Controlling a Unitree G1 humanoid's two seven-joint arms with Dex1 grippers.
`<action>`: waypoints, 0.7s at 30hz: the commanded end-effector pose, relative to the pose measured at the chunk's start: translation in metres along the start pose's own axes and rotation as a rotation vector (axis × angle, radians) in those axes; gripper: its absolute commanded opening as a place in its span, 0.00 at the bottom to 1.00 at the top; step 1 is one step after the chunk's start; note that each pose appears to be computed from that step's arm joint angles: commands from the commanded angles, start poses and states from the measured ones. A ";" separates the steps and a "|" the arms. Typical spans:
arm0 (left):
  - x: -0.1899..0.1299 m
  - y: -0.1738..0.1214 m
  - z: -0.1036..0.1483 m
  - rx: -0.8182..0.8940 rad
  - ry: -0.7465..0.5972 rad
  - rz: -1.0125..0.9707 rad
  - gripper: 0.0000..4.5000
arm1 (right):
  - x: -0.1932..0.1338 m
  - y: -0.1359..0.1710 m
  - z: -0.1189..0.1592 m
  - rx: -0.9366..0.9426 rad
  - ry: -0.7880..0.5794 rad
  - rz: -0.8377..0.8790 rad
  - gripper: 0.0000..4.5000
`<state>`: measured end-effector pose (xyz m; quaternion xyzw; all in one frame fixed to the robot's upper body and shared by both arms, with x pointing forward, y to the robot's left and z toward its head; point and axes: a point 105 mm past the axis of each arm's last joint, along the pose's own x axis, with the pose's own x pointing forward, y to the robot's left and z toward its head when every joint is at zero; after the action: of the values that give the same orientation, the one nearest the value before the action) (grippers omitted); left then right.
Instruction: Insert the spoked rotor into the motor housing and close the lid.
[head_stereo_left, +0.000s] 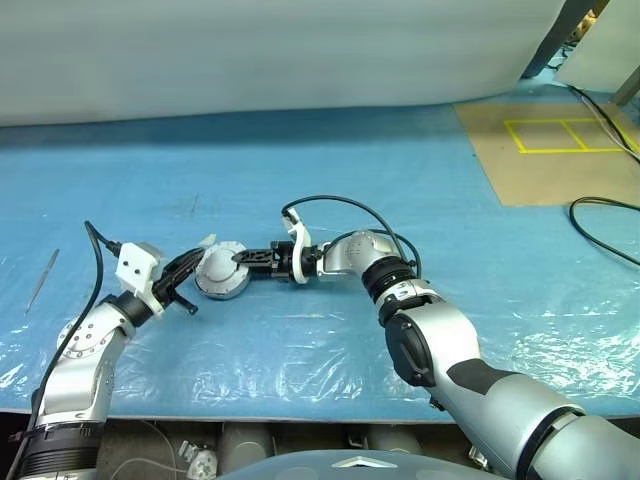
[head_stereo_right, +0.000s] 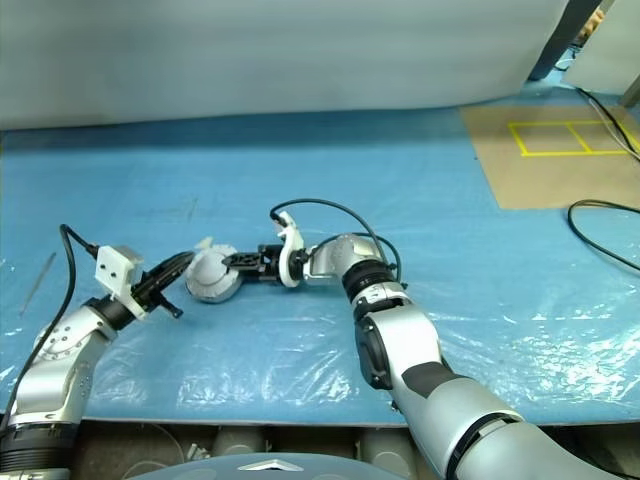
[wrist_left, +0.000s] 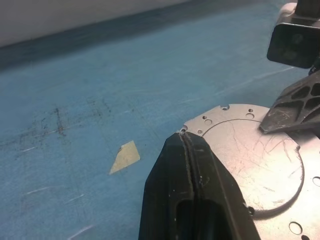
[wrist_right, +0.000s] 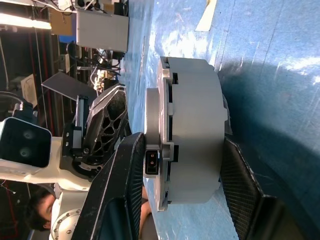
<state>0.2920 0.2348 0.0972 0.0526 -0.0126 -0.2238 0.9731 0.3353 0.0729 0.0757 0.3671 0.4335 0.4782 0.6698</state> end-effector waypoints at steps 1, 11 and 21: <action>-0.010 0.022 0.017 -0.075 -0.097 0.124 0.00 | 0.040 0.037 -0.031 0.097 0.035 0.193 0.40; -0.023 0.022 0.015 -0.396 -0.174 0.218 0.00 | 0.022 0.072 0.010 0.151 -0.116 0.411 0.40; -0.012 0.011 0.025 -0.363 -0.179 0.165 0.00 | 0.025 0.054 0.007 0.030 -0.102 0.279 0.40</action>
<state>0.2840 0.2505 0.1015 -0.1725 -0.0290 -0.1308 0.9759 0.3500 0.0696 0.1069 0.4612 0.3607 0.4941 0.6427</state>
